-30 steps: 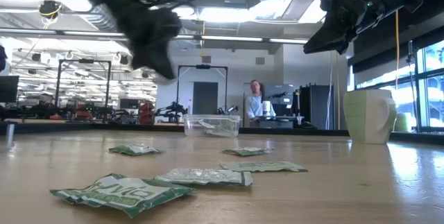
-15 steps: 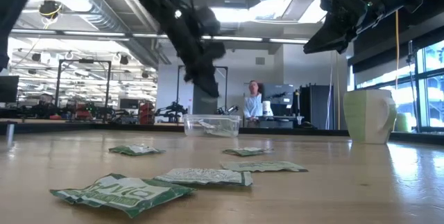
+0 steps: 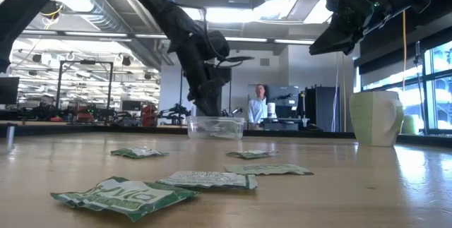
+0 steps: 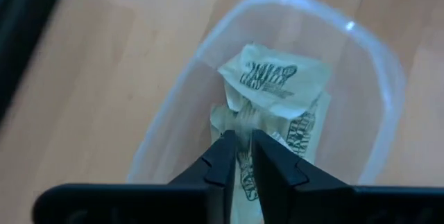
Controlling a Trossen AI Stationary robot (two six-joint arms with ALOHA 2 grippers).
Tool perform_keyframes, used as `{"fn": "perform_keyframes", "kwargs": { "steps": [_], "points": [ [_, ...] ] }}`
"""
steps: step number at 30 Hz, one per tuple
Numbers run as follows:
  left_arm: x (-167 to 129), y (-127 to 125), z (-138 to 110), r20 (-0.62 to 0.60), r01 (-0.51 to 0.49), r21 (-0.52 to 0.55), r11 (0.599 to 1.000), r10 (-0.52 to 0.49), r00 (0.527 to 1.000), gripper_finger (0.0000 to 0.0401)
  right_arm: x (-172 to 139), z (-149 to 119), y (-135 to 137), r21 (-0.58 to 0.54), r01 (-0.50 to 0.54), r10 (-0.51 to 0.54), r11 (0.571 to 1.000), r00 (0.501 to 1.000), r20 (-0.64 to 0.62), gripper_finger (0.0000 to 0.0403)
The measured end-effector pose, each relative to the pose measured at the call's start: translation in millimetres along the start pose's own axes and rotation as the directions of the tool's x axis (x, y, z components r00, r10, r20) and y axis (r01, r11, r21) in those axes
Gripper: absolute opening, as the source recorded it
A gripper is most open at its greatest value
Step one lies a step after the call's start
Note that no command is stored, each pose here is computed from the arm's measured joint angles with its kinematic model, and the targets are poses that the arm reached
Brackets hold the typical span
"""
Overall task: Pick and place items into bin
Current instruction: Put the green stevia packet into the bin, then put the white stevia packet into the bin
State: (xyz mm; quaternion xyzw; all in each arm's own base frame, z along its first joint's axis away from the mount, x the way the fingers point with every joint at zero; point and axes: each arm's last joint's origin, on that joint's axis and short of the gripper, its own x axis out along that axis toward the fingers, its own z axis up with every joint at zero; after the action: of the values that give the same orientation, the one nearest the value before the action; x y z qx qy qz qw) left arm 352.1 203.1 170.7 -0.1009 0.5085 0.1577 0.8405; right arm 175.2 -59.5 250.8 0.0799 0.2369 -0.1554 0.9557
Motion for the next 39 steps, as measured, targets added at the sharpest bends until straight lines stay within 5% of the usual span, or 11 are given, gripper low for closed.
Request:
{"fn": "perform_keyframes", "kwargs": {
  "steps": [9,13,17,28,39],
  "points": [
    [-55.2,-9.4,10.7,0.105,-0.015,0.037,0.999,0.011,0.994,0.0086,0.0,-1.6,-0.2,0.000,0.001,-0.001,1.000,1.000,-0.017,0.0083],
    [-90.3,-38.8,8.8,0.124,0.028,0.170,0.985,-0.049,0.991,0.0090,-0.1,-4.0,-0.3,0.001,0.003,-0.003,1.000,0.999,-0.041,0.0083],
    [-107.5,-86.4,-5.1,0.081,0.074,0.371,0.926,-0.111,0.991,0.0088,-0.1,-4.5,-0.4,0.002,0.004,-0.004,1.000,0.999,-0.047,0.0083],
    [-93.2,-190.7,-70.0,-0.120,0.200,0.471,0.859,-0.163,0.979,0.0093,-0.1,-4.5,-0.3,0.028,0.005,-0.003,1.000,0.999,-0.047,0.0083],
    [-69.6,-236.2,-125.3,-0.092,0.239,0.504,0.830,-0.224,0.970,0.0091,-0.1,-4.5,-0.4,0.055,0.006,-0.004,0.998,0.999,-0.047,0.0083]
  ]
}}
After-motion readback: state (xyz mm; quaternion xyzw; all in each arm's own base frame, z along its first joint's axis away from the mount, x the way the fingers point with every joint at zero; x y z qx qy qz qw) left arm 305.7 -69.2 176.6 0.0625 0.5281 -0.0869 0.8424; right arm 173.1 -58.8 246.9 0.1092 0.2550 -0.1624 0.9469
